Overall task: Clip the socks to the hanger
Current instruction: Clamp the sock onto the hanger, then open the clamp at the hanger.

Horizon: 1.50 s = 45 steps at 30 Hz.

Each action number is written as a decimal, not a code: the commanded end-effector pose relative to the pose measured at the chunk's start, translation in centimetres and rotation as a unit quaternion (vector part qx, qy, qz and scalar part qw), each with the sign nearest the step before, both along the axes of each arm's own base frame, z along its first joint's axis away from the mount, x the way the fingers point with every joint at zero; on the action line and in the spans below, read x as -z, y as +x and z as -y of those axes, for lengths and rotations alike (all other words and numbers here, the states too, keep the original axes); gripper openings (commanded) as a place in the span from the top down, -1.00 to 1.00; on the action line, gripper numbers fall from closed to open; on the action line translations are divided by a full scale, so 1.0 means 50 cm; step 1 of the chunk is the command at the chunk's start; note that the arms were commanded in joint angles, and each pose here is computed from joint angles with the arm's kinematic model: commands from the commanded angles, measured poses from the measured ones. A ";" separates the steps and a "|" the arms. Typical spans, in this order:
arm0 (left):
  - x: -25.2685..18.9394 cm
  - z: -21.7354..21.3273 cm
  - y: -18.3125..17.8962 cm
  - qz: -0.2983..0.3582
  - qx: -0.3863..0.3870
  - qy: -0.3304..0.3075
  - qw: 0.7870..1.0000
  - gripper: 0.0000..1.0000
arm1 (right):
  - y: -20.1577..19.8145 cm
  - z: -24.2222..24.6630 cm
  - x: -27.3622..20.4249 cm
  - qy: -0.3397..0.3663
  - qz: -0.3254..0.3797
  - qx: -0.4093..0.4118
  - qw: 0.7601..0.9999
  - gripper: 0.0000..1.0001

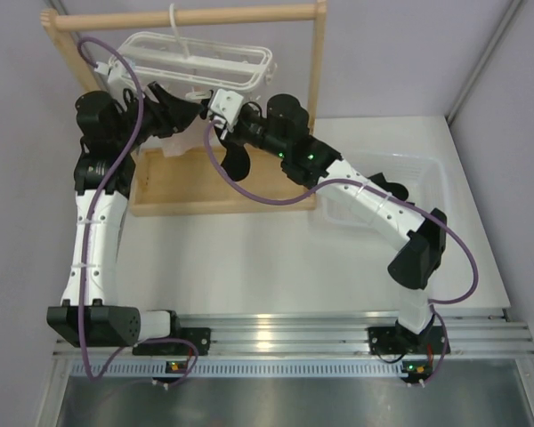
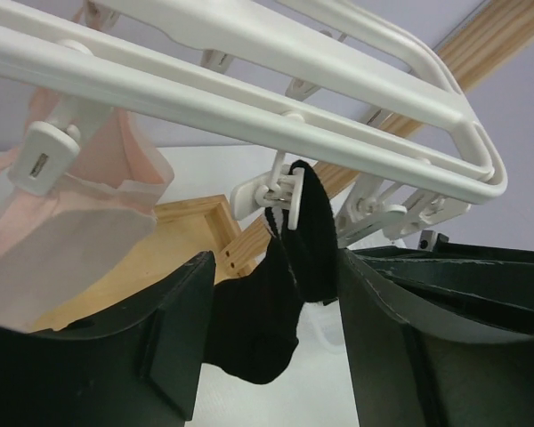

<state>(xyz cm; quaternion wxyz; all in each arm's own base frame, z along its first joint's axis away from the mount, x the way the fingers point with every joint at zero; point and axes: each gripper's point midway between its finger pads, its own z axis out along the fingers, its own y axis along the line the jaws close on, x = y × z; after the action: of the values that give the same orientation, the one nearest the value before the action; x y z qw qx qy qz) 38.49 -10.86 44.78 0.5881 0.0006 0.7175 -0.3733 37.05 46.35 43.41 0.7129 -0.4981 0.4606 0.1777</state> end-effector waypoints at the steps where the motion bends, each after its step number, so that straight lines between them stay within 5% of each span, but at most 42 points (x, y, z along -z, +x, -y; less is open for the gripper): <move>1: -0.074 -0.006 -0.047 0.054 -0.009 0.009 0.998 -0.24 | -0.024 0.015 -0.079 0.039 0.040 0.000 0.998 1.00; 14: -0.083 -0.019 -0.051 0.056 -0.029 -0.002 0.998 -0.27 | -0.026 0.027 -0.063 0.028 0.037 -0.002 0.999 1.00; 35: -0.099 0.019 -0.082 0.109 0.047 0.023 0.993 -0.22 | -0.044 0.095 -0.004 0.006 -0.017 0.012 1.000 0.06; 45: -0.092 0.053 -0.093 0.172 0.100 0.053 0.979 -0.11 | -0.031 0.195 0.025 0.055 -0.124 -0.020 0.991 0.01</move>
<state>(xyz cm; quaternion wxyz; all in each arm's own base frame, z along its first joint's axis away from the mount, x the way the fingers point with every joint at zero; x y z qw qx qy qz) 34.79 -13.02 46.91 0.6154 0.1120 0.6691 -0.4014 36.38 38.23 39.42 0.6649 -0.4720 0.5367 0.2168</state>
